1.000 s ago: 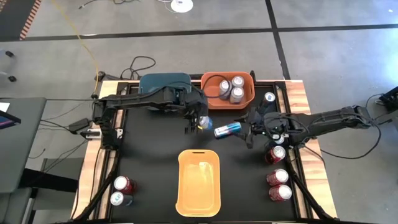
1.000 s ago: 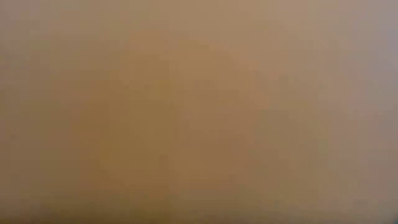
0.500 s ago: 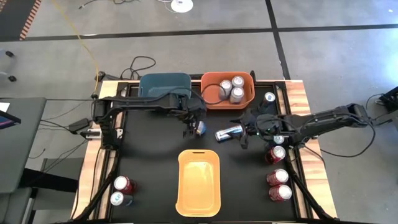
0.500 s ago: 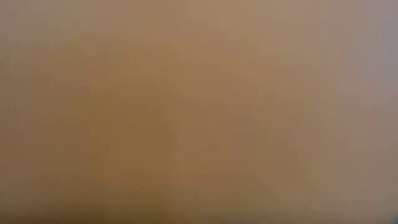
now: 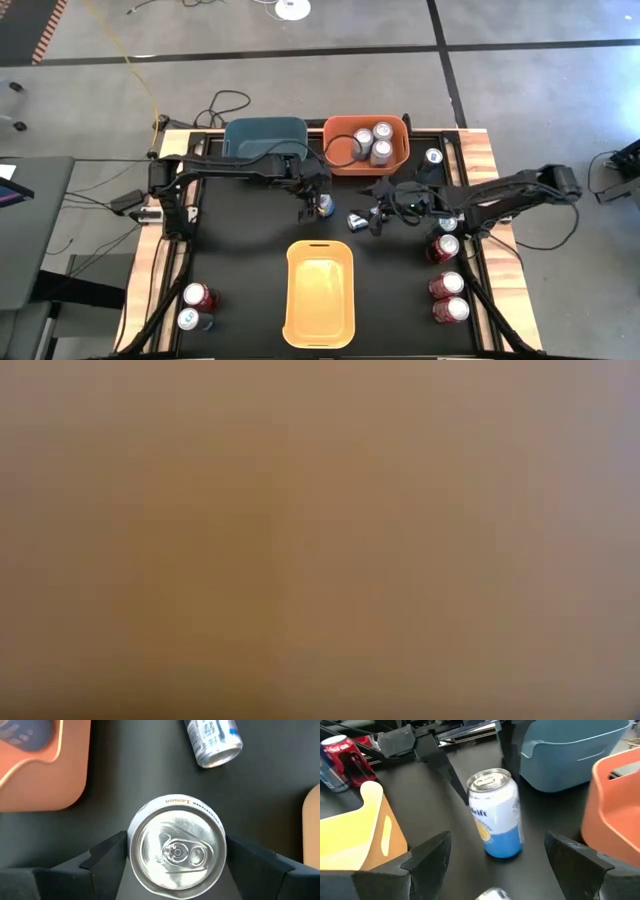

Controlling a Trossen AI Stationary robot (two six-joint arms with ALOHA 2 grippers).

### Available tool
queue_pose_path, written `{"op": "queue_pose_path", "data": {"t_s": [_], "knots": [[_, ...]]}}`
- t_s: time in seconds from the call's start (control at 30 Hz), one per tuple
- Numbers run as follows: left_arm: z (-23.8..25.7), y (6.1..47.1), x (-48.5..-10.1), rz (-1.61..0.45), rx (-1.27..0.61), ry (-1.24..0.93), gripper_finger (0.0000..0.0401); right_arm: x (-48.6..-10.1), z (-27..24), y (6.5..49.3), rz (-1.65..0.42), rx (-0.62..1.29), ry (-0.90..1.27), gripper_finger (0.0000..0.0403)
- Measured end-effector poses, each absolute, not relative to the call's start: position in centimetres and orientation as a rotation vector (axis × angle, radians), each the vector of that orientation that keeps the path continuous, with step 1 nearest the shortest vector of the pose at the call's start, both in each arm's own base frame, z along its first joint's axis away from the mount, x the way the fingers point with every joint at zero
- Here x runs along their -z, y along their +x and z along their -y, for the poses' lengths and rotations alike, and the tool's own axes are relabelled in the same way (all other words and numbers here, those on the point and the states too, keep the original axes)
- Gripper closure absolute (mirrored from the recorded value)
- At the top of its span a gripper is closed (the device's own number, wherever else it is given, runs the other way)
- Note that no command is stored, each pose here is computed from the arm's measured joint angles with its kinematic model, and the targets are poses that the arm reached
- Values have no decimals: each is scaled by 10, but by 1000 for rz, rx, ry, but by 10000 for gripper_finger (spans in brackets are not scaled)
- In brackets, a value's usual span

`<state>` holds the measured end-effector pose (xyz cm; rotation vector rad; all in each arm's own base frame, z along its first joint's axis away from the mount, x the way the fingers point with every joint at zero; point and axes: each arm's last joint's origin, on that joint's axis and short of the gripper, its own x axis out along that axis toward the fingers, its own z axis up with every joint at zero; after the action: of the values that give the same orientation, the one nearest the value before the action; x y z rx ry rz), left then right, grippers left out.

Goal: Sort soda cans
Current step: Put the blue white soda can into the orange bin

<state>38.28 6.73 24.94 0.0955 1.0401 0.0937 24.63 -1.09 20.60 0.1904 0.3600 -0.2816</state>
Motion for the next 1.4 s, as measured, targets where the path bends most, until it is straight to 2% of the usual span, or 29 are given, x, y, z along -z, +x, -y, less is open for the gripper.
{"op": "queue_pose_path", "data": {"t_s": [0.17,0.57,0.93,1.2,1.4], "knots": [[-68,386,-246,-1037,-77,114,86,-197,16,256,-359,280,183,67],[-68,392,-247,-991,-71,137,82,-188,27,265,-354,269,37,64],[-65,383,-257,-1011,-54,165,80,-195,34,266,-296,281,-44,7],[-63,373,-284,-918,-66,181,80,-204,41,270,-261,235,-3,4],[-60,352,-287,-1066,-54,142,80,-208,40,274,-245,213,11,3]]}}
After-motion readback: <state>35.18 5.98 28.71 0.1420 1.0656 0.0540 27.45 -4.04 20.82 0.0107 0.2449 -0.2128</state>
